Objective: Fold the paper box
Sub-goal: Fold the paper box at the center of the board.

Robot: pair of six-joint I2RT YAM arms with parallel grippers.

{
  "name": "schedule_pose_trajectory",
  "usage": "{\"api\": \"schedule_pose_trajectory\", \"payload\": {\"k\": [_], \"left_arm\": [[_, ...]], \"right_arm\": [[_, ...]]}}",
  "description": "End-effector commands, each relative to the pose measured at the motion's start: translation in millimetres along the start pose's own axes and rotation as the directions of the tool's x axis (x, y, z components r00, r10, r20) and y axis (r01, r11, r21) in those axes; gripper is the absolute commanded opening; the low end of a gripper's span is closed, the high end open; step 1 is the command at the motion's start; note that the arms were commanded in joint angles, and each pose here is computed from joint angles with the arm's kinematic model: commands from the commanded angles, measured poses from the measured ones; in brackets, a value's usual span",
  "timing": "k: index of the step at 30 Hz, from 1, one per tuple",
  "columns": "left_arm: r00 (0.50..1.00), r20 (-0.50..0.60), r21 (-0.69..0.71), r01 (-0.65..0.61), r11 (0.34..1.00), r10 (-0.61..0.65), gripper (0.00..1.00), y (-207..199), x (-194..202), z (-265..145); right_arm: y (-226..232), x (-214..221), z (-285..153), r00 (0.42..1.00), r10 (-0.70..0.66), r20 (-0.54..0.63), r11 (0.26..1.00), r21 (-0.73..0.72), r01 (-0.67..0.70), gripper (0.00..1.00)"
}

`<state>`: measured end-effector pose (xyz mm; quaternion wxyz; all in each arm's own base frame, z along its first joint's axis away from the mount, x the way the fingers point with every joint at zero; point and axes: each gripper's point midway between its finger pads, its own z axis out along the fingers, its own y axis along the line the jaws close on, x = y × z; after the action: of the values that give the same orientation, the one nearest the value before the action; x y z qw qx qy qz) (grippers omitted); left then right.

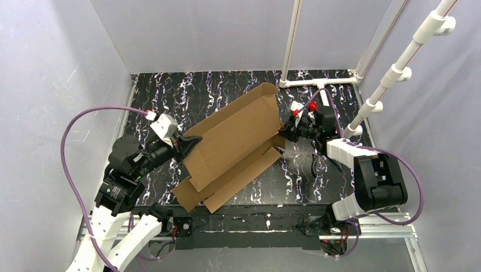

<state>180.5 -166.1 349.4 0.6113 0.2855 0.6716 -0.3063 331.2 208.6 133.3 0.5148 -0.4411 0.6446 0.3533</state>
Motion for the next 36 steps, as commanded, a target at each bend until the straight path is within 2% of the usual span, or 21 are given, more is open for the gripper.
{"api": "schedule_pose_trajectory", "payload": {"k": [1, 3, 4, 13, 18, 25, 31, 36], "left_arm": [[1.000, 0.003, -0.032, -0.020, 0.999, 0.020, 0.00, 5, 4, -3], [0.998, 0.043, -0.071, -0.031, 0.997, 0.034, 0.00, 11, -2, -6], [0.998, 0.054, -0.084, -0.033, 0.996, 0.038, 0.00, 12, -3, -7], [0.993, 0.010, -0.130, -0.113, 0.985, 0.115, 0.00, 26, -11, -4], [0.986, -0.006, -0.187, -0.166, 0.968, 0.168, 0.00, 44, -23, 8], [0.958, -0.048, -0.253, -0.285, 0.925, 0.282, 0.00, 72, -36, 29], [0.933, -0.116, -0.342, -0.359, 0.869, 0.340, 0.00, 102, -36, 38], [0.938, -0.125, -0.448, -0.345, 0.825, 0.324, 0.00, 121, -39, 31]], "right_arm": [[34, 25, -4, 0.996, 0.032, -0.088, 0.993, -0.114, -0.042, 0.15], [20, 20, -2, 0.996, 0.048, -0.078, 0.998, -0.034, -0.051, 0.04], [16, 18, -3, 0.996, 0.047, -0.074, 0.999, -0.015, -0.048, 0.01], [1, -14, -4, 0.999, 0.041, 0.007, 0.996, 0.072, -0.042, 0.01], [-22, -46, 4, 0.996, -0.037, 0.087, 0.987, 0.160, 0.023, 0.01], [-55, -71, 27, 0.986, -0.113, 0.125, 0.956, 0.282, 0.074, 0.01], [-60, -59, 32, 0.987, -0.135, 0.083, 0.939, 0.330, 0.101, 0.01], [-41, -32, 26, 0.992, -0.121, 0.028, 0.953, 0.283, 0.108, 0.01]]}}
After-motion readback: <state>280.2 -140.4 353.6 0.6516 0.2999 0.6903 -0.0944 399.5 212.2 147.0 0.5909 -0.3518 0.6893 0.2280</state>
